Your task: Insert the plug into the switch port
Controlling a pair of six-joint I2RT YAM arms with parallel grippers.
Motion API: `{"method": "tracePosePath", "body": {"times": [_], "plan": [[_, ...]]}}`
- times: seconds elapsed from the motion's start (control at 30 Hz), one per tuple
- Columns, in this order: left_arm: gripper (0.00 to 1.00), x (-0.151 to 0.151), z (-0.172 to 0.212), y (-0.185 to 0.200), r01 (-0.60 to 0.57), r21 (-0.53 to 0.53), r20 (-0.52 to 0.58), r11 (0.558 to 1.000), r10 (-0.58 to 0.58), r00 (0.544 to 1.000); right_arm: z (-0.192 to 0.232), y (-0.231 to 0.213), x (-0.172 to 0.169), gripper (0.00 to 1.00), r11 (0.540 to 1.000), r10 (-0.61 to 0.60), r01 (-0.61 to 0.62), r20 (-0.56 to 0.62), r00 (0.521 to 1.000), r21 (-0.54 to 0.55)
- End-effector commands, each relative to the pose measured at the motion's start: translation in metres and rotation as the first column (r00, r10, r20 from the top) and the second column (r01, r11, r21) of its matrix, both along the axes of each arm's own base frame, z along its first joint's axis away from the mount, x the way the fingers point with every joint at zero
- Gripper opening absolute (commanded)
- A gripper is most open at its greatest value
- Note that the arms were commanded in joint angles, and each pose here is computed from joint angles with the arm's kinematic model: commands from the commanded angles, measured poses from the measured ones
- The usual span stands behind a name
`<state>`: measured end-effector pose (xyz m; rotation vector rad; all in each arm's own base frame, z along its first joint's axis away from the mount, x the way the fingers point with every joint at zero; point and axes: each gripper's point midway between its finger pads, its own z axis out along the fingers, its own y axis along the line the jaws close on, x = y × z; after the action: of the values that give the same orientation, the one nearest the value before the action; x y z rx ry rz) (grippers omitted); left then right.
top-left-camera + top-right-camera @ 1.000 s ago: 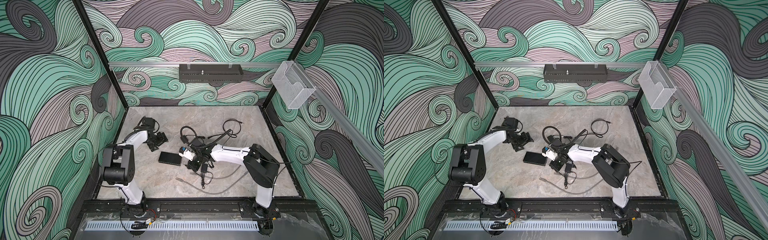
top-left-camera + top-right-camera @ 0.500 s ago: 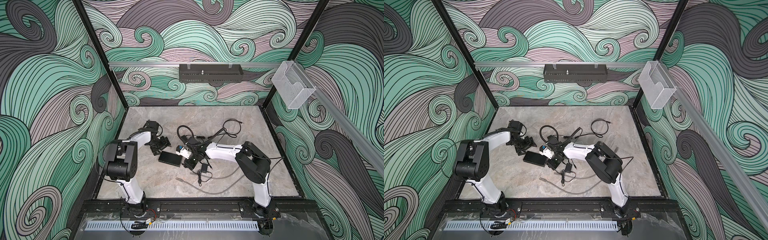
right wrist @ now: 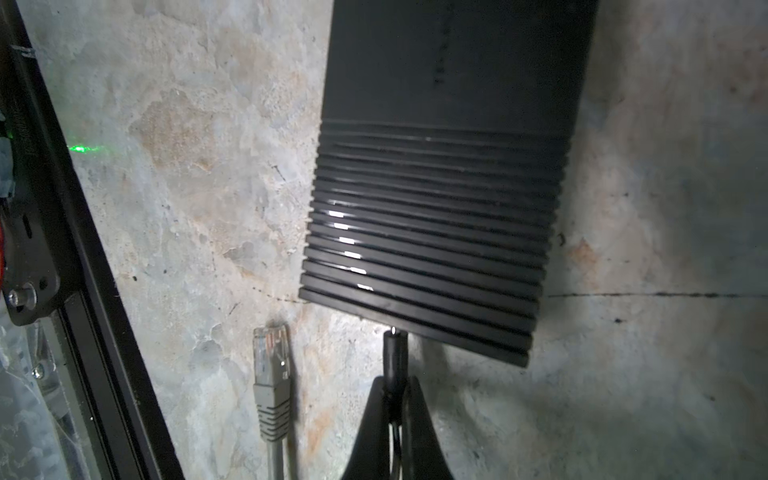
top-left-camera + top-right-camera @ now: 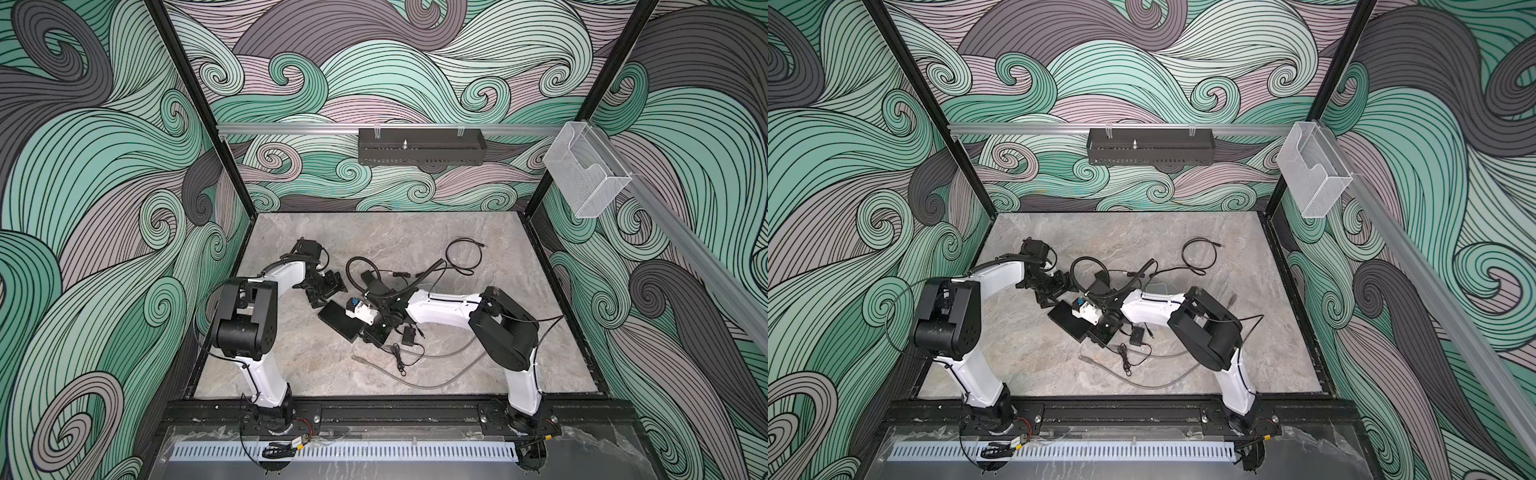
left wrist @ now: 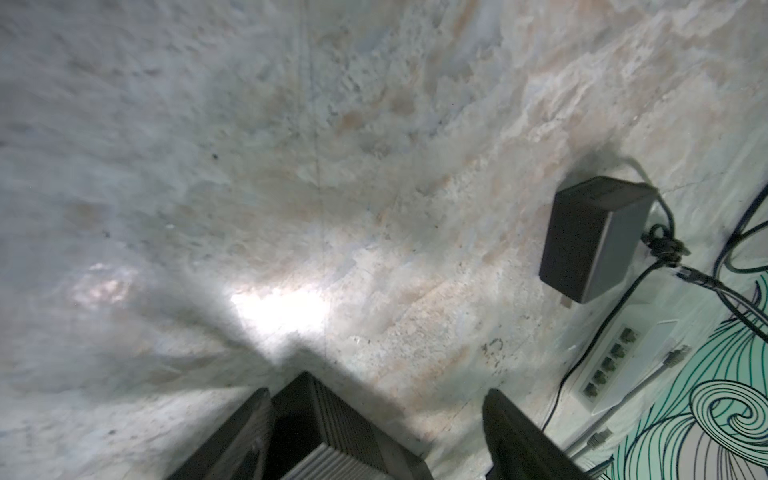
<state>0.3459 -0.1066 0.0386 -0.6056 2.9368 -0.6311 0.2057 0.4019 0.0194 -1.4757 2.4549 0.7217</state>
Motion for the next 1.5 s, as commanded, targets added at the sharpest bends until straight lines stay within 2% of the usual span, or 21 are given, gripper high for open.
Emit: {"method": "tracePosePath", "body": {"times": [0.0,0.27,0.67,1.47], "plan": [[0.81,-0.008,0.009,0.011,0.048,0.094,-0.013,0.994,-0.047,0.999,-0.004,-0.014,0.007,0.00,0.999,-0.045,0.046,0.023,0.999,-0.027],[0.80,-0.028,0.001,0.009,0.082,0.078,-0.048,0.994,-0.079,0.996,-0.004,-0.016,0.014,0.00,0.998,-0.066,0.066,0.019,0.998,0.005],[0.80,-0.025,0.000,0.007,0.082,0.066,-0.051,0.995,-0.078,0.996,0.004,-0.005,-0.003,0.00,0.998,0.007,-0.007,-0.005,1.000,0.069],[0.80,-0.025,-0.002,0.003,0.079,0.043,-0.055,0.996,-0.076,0.996,0.011,0.006,0.000,0.00,0.996,-0.002,0.001,0.011,1.000,0.093]]}}
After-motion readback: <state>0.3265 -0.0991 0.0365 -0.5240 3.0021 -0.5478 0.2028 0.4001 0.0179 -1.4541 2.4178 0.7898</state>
